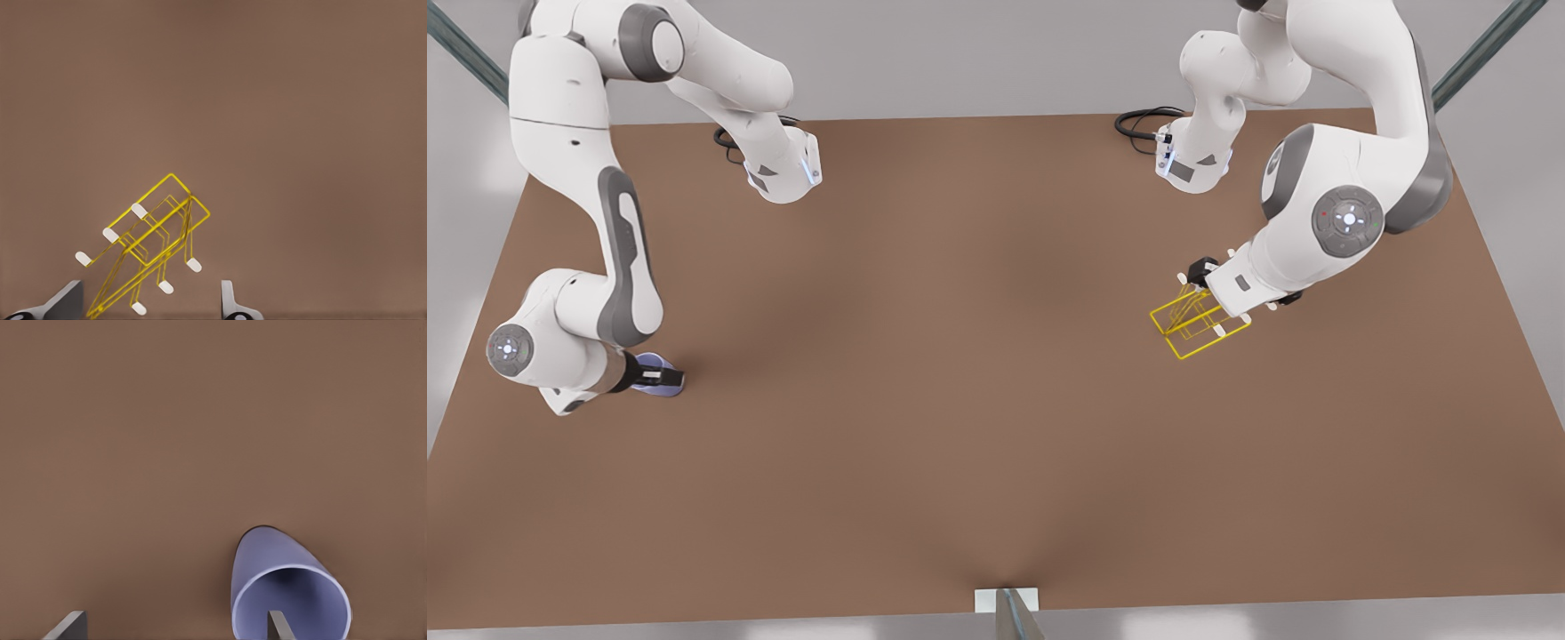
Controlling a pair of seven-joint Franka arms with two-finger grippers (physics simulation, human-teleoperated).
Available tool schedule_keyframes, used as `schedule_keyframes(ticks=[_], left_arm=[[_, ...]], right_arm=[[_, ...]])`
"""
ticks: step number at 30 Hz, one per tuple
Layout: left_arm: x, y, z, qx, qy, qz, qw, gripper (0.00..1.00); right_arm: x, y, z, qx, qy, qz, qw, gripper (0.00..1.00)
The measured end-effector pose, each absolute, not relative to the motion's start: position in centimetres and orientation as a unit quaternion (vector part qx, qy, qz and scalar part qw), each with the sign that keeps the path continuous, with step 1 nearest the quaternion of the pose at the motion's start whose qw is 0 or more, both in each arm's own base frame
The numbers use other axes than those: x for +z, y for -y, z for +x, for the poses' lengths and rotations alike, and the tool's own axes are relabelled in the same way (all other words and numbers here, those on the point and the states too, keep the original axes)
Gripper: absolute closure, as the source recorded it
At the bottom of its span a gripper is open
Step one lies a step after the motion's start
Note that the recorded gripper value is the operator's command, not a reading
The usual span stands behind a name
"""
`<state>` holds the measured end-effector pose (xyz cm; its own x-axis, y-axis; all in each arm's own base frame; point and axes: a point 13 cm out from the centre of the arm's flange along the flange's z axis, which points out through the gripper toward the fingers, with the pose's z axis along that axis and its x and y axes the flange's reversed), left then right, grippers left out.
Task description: Place the cup on the cup holder
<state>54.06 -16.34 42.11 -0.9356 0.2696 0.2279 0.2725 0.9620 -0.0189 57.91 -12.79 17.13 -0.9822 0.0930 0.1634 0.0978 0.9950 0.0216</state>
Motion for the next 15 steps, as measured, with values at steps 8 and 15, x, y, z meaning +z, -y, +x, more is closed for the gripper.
schedule_keyframes(ticks=[8,15], left_arm=[[41.0,16.3,53.5,-0.01,0.981,-0.139,0.135,0.0],[40.7,17.0,52.2,-0.013,0.977,-0.148,0.155,0.0]], right_arm=[[14.5,14.4,57.5,-0.005,0.996,-0.037,0.079,0.04],[11.3,14.9,56.1,0.003,0.996,-0.024,0.081,0.4]])
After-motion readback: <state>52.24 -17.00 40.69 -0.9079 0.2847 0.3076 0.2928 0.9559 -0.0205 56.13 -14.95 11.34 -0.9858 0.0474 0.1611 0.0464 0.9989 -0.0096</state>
